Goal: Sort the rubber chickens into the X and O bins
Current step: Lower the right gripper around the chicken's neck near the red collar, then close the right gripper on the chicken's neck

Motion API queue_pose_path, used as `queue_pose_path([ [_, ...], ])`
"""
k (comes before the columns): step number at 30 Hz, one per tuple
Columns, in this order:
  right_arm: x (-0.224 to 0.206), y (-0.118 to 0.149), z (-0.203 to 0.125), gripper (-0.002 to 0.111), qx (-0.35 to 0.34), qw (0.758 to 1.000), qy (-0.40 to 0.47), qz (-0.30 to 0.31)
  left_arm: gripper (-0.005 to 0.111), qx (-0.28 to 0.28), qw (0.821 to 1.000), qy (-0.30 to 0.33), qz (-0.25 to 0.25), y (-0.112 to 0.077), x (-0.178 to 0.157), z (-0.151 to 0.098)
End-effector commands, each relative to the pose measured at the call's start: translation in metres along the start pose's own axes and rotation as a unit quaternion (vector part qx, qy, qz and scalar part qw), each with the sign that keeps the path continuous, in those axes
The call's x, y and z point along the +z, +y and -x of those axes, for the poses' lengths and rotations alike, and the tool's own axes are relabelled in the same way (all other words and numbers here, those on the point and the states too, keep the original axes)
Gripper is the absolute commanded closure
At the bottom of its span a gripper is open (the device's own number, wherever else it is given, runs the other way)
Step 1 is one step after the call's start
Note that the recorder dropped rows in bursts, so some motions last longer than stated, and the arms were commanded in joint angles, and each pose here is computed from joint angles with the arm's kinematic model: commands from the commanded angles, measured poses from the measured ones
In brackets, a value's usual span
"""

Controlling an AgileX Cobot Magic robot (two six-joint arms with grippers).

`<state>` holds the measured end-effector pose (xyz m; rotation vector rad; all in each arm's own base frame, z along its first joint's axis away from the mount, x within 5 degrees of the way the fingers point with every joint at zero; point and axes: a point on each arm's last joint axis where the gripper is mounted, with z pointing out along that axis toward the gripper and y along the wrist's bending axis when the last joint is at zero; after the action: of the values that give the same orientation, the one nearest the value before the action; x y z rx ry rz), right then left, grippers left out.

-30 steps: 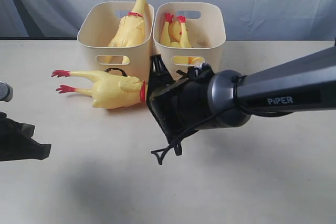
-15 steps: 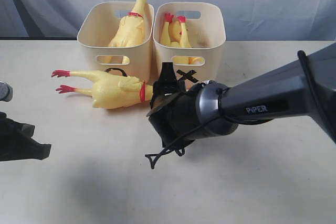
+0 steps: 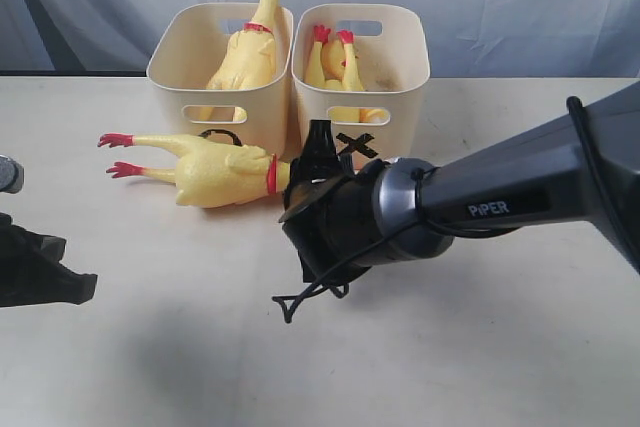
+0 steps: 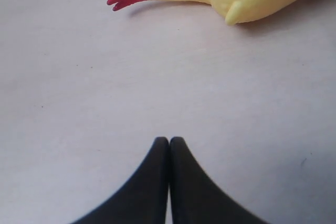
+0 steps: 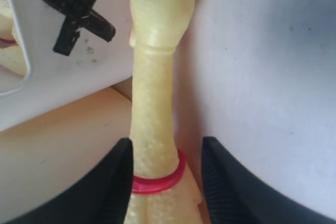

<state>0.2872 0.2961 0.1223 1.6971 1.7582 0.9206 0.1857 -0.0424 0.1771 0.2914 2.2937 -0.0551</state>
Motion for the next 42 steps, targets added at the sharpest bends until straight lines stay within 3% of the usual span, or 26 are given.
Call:
queue_pose_path([
  [1,0.000,0.000,-0.002,0.058,-0.011,1.000,0.014,-0.003,0.107,-0.009,1.000,-0.003,0.004,0.001,-0.001,0.000],
  [34,0.007,-0.006,0.000,0.058,-0.032,0.999,0.000,0.008,0.107,-0.009,1.000,-0.003,0.004,0.001,-0.001,0.000],
  [42,0.019,-0.008,-0.007,0.058,-0.028,0.999,0.016,0.036,0.107,-0.009,1.000,-0.003,0.004,0.001,-0.001,0.000],
])
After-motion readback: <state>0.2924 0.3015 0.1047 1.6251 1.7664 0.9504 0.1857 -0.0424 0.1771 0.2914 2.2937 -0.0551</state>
